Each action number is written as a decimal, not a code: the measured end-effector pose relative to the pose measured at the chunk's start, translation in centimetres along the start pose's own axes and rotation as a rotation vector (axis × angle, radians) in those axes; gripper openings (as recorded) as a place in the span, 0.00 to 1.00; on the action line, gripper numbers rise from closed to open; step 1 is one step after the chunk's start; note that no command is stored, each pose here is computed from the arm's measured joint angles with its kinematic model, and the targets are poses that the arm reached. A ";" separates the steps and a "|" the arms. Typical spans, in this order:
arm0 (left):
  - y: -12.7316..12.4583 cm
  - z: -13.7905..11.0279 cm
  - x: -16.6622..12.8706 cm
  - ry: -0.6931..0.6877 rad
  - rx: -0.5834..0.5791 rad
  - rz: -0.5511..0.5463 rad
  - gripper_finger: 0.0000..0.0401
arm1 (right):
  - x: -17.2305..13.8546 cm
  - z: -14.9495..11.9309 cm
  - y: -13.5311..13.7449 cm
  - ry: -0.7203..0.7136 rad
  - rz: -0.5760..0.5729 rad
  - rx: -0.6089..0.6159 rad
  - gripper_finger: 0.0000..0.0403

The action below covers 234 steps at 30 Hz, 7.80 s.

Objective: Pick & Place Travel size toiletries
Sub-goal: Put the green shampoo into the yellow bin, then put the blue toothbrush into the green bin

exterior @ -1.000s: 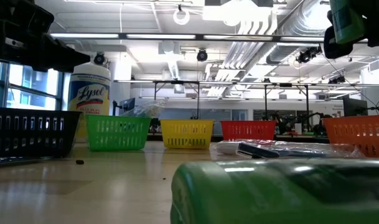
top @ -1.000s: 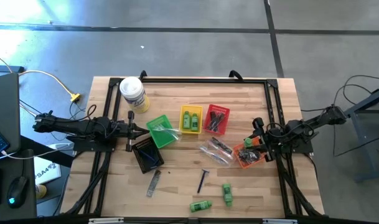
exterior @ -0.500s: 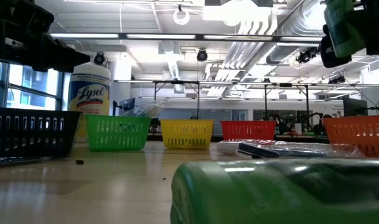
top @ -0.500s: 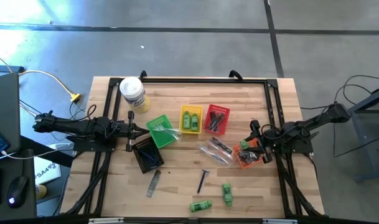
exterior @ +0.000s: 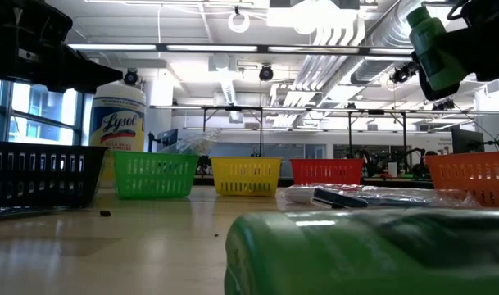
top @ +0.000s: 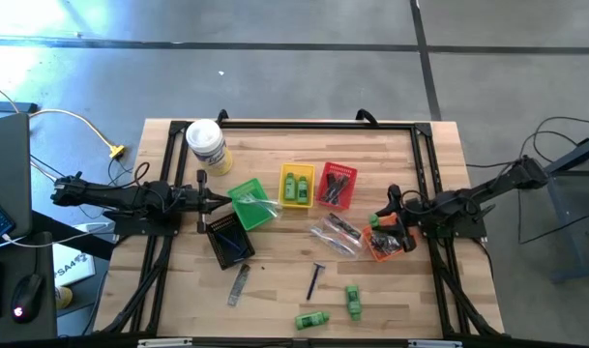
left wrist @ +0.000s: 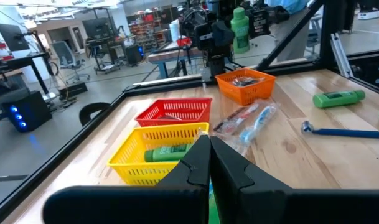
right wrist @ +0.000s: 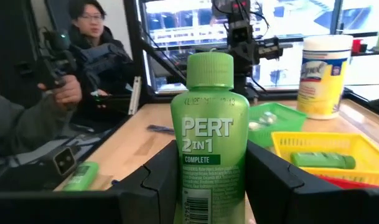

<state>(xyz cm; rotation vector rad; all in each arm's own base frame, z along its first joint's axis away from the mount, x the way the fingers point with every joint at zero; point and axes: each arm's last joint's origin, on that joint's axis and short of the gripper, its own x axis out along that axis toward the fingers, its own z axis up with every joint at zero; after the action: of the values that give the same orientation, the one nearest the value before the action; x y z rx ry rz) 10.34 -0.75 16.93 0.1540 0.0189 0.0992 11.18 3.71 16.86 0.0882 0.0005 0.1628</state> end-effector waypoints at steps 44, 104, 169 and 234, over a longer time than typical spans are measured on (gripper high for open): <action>0.1 0.3 0.0 -0.026 -0.007 0.027 0.00 | 1.0 0.2 -0.2 -0.048 -0.152 0.006 0.35; 0.1 0.4 0.0 -0.042 -0.012 0.029 0.00 | 7.0 3.1 1.3 0.025 -0.174 0.082 0.33; 0.1 0.4 0.0 -0.042 -0.038 0.028 0.00 | 26.0 3.4 -15.1 0.583 -0.754 0.685 0.34; 0.0 0.4 0.0 -0.037 -0.027 -0.001 0.00 | 25.5 6.0 -13.7 0.616 -0.633 0.436 0.45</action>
<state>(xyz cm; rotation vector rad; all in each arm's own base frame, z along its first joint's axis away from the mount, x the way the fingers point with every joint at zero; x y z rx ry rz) 10.33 -0.76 17.29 0.1285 -0.0195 0.0959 38.62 -6.17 21.81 0.4626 0.6748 -0.4524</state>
